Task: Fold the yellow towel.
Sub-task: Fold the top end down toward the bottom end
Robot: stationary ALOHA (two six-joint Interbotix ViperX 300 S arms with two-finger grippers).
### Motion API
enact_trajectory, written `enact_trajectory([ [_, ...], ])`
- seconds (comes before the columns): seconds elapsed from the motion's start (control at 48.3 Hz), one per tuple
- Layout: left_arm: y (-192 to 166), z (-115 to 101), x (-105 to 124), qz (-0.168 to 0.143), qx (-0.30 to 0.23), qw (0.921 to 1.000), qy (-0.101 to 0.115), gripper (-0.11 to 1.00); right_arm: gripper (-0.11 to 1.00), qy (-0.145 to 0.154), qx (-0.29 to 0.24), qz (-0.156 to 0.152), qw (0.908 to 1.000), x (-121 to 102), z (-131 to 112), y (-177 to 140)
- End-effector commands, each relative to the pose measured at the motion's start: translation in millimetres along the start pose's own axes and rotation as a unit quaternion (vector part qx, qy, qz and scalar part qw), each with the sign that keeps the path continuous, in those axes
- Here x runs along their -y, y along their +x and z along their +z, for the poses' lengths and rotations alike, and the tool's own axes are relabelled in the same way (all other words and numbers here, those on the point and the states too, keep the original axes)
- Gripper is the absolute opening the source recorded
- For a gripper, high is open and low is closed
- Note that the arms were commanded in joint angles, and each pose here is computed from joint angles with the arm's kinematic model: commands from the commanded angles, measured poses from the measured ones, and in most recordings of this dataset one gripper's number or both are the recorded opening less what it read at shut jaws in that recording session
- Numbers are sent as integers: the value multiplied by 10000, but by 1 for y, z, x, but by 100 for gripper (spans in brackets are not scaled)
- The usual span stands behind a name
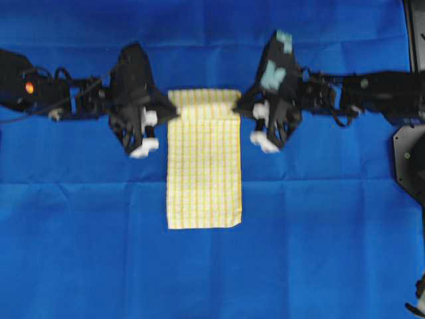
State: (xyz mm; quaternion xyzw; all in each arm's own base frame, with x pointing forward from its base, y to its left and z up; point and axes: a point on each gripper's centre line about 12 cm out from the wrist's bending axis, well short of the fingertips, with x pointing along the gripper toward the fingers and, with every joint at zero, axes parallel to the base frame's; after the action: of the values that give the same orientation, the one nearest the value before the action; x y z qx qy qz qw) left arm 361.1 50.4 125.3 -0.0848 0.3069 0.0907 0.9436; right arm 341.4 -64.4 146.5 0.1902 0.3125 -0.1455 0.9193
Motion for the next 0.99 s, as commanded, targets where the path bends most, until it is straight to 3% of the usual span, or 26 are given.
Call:
enact_trajectory([
  [0.0,-7,6,18,-205,133,9997,10,7,7,-16,151,189,9997,-14,3,-8],
  [0.269,-17,-7,71,-828,7,9965,124,7,7,-324,-40,669,9972,-54,-18,-12],
  [0.58,-22,-18,109,-1239,-167,9914,392,7,7,-596,-233,1053,9924,-87,-38,-16],
  [0.766,-22,-19,123,-1384,-177,9889,509,7,7,-686,-393,1086,9909,-94,-48,-11],
  [0.973,-16,-29,123,-1357,-325,9887,546,7,7,-736,-517,1070,9902,-96,-55,-4],
])
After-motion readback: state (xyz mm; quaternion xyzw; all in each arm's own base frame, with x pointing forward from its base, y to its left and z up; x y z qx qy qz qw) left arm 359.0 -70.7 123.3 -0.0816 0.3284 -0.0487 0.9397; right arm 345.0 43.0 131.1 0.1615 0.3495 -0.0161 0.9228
